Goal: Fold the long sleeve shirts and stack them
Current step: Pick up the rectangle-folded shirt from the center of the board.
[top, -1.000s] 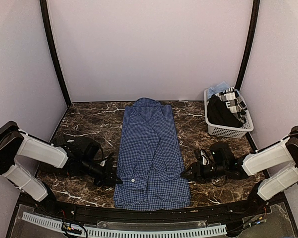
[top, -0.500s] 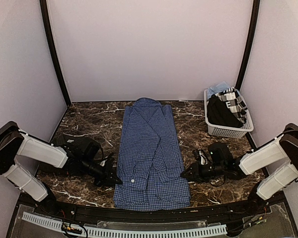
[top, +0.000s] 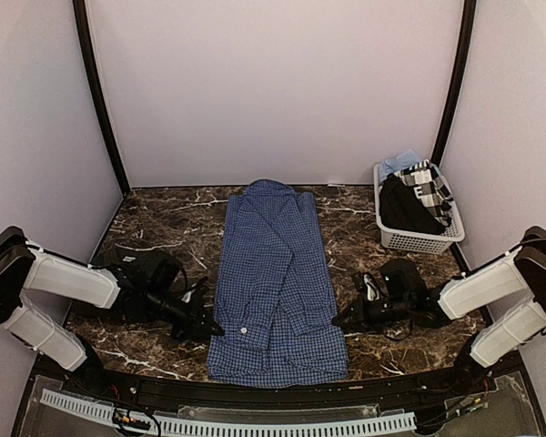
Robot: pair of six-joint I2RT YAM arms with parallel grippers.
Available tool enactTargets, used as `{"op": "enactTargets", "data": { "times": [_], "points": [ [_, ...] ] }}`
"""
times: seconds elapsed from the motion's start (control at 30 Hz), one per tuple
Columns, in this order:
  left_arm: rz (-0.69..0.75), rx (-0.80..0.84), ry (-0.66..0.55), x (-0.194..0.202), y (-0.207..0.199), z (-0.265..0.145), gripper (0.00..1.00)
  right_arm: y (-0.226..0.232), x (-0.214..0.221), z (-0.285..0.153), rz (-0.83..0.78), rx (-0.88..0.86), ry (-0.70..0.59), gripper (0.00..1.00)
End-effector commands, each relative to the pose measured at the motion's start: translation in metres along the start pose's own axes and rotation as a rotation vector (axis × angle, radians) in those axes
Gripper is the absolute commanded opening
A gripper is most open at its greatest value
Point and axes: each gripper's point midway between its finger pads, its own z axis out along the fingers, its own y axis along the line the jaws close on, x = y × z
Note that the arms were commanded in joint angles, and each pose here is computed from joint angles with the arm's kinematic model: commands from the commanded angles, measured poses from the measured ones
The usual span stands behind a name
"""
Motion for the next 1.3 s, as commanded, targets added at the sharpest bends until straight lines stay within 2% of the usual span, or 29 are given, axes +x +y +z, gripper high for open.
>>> {"op": "enactTargets", "data": {
  "times": [0.0,0.87,1.07,1.27],
  "points": [
    [0.029,0.044,0.004,0.001,-0.019,-0.008,0.00,0.019,-0.009,-0.004,-0.031,-0.054,-0.018,0.00],
    [0.040,0.118,0.004,0.024,-0.035,-0.024,0.00,0.038,0.009,-0.019,-0.041,-0.096,-0.010,0.00],
    [0.032,0.177,-0.022,0.015,-0.056,-0.028,0.00,0.050,-0.006,-0.023,-0.040,-0.114,-0.045,0.00],
    [0.003,0.268,-0.048,-0.001,-0.083,-0.038,0.00,0.081,-0.031,-0.029,-0.064,-0.195,-0.082,0.00]
  ]
}}
